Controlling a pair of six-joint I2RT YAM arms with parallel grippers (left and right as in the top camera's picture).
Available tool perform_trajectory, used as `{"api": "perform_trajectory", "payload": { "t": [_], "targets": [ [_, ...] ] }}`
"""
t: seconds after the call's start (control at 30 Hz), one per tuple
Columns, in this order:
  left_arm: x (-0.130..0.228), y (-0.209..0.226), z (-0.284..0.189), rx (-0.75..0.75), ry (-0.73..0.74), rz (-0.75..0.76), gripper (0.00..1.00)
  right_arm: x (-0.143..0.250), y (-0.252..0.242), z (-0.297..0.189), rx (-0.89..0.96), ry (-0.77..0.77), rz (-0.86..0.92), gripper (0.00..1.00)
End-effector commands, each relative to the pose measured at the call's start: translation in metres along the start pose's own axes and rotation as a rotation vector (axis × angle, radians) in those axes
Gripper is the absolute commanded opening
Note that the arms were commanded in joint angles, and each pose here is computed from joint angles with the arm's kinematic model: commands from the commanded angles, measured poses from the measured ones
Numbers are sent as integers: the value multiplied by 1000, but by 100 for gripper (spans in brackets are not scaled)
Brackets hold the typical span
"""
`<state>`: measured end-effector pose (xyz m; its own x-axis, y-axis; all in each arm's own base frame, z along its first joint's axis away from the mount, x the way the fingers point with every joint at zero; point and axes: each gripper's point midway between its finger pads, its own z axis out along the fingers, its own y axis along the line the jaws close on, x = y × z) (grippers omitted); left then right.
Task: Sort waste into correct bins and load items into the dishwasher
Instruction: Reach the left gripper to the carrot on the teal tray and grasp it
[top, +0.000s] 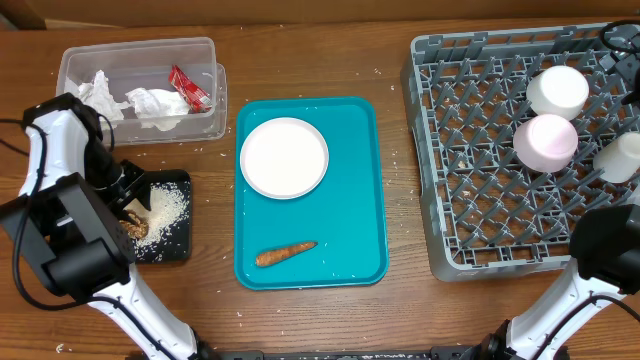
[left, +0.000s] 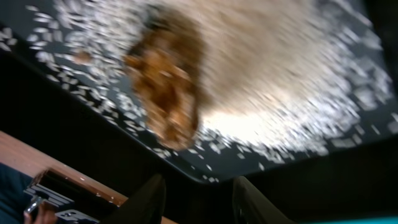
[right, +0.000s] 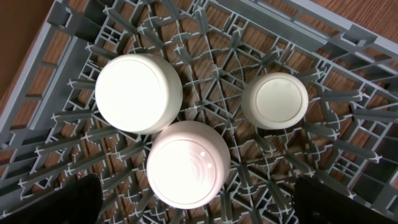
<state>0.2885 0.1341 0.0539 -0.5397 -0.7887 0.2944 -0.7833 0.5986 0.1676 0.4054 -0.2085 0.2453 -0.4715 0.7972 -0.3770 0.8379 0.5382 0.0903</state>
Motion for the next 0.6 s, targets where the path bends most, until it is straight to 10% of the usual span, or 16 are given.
{"api": "perform_trajectory", "payload": {
  "t": [0.0, 0.27, 0.57],
  "targets": [
    [30, -29, -38, 71, -96, 183, 38, -3, 2, -6, -13, -19, 9, 100],
    [126, -97, -95, 130, -350, 629, 48, -3, 2, -6, -14, -19, 9, 100],
    [246, -136, -31, -52, -318, 1071, 61, -3, 2, -6, -14, -19, 9, 100]
  ]
}}
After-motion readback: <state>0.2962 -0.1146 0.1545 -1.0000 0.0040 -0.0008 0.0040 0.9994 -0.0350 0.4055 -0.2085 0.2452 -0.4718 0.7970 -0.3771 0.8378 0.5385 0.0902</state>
